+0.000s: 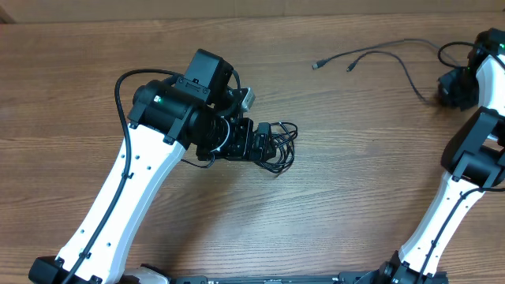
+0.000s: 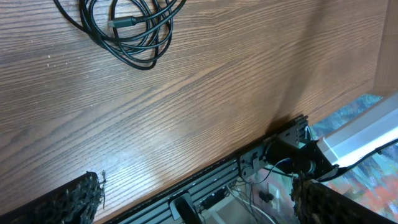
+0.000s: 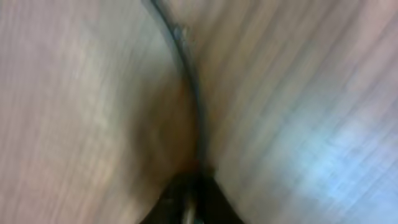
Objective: Untangle cables
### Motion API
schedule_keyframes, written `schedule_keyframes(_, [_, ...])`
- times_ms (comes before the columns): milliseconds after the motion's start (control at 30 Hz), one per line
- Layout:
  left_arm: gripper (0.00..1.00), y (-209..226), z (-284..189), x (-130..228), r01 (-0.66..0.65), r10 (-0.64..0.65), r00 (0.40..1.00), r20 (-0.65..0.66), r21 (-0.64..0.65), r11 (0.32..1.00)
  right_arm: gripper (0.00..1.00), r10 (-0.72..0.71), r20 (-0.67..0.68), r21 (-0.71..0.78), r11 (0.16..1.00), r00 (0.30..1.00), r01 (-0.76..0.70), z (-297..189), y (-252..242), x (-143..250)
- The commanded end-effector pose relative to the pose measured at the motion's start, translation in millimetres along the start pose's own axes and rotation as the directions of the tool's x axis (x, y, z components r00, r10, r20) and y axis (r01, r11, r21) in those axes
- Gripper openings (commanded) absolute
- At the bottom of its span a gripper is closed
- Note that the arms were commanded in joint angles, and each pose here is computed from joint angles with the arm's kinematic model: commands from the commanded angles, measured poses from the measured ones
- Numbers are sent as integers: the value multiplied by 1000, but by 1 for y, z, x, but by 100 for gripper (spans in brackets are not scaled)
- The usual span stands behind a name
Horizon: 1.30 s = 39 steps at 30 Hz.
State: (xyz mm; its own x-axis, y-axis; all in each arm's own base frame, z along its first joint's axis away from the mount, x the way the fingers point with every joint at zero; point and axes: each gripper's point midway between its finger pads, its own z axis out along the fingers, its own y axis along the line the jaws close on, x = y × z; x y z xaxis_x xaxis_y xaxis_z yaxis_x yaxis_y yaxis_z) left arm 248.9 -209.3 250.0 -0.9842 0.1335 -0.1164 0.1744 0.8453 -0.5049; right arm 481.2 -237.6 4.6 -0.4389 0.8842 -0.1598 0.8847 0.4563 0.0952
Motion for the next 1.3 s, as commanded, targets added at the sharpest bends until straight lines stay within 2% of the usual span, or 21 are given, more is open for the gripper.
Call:
schedule_keyframes(0, [100,-5,-4,-3,-33,33,999,21,3,999,4,-2,-43,-128,992,999,-4,10,22,5])
schedule_keyframes(100, [100,-5,-4,-3,-26,26,999,21,4,1000,4,-14,-14,-278,961,1000,9,-3,54,-7])
schedule_keyframes(200, [100,-5,-4,-4,-17,17,1000,24,5,1000,4,29,29,-407,913,999,-15,-37,83,-30])
schedule_keyframes(367, [100,-7,-5,-8,-27,26,999,41,11,1000,4,88,159,-617,787,983,29,-139,126,-74])
schedule_keyframes(500, [100,-7,-5,-8,-28,27,999,42,11,1000,6,118,305,-693,708,945,135,-221,140,-95])
schedule_keyframes(533, [100,-7,-5,-8,-28,27,999,42,11,1000,40,125,328,-703,695,936,153,-239,140,-95])
schedule_keyframes(600, [100,-7,-5,-8,-27,26,999,41,11,1000,90,121,312,-696,704,942,140,-237,137,-92])
schedule_keyframes(633, [100,-6,-5,-7,-26,26,999,39,10,1000,100,114,291,-685,718,950,123,-232,134,-88])
schedule_keyframes(700, [100,-6,-5,-7,-24,24,999,36,9,1000,100,71,257,-641,759,964,115,-212,127,-77])
schedule_keyframes(867, [100,-6,-5,-6,-23,22,999,32,8,1000,100,-117,207,-527,823,971,211,-166,118,-43])
schedule_keyframes(1033, [100,-5,-5,-3,-17,17,1000,21,4,1000,100,-156,114,-399,897,981,190,-124,101,-17])
schedule_keyframes(1267, [100,-4,-4,0,-11,11,1000,10,0,1000,100,-212,-7,-340,919,977,197,-86,103,25])
